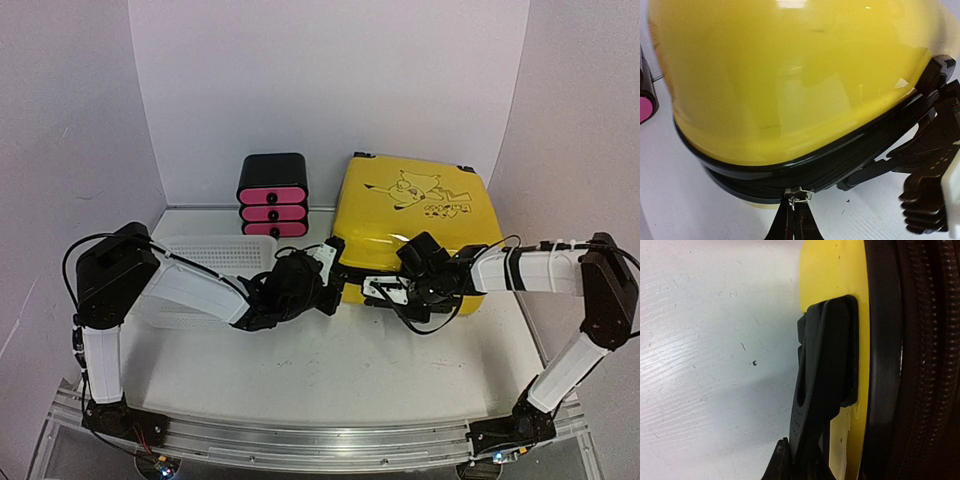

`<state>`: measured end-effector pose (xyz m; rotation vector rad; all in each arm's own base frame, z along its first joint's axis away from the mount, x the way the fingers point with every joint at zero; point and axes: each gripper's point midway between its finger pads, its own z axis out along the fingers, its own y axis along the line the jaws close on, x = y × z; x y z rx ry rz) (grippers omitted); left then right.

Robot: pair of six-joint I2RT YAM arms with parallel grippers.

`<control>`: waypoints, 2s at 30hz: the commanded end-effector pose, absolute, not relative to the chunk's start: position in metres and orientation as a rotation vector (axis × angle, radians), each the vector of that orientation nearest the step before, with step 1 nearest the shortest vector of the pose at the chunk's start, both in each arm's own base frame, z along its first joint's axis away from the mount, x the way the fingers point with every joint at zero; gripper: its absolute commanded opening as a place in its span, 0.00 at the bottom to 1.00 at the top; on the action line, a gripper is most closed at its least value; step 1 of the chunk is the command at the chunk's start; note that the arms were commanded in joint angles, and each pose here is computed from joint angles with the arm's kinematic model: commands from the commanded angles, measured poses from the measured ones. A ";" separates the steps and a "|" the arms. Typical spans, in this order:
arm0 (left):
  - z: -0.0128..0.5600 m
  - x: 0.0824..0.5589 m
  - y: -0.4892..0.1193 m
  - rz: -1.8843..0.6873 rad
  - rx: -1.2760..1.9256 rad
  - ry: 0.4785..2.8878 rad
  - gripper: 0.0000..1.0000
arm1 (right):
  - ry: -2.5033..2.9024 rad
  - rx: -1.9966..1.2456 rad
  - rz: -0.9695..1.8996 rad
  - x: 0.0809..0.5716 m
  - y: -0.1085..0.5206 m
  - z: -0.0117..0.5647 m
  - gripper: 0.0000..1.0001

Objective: Open, take out, and arrange the luggage

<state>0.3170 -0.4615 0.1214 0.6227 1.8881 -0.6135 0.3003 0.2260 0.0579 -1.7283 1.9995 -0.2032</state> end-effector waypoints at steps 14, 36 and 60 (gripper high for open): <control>0.132 0.364 -0.379 -0.348 0.559 1.879 0.00 | 2.092 -2.194 0.028 0.186 0.138 0.059 0.00; 0.143 0.375 -0.415 -0.550 0.588 1.873 0.00 | 2.009 -2.335 0.245 0.086 0.098 0.095 0.00; 0.146 0.475 -0.432 -0.590 0.633 1.775 0.00 | 2.284 -1.835 0.344 0.110 0.132 0.159 0.98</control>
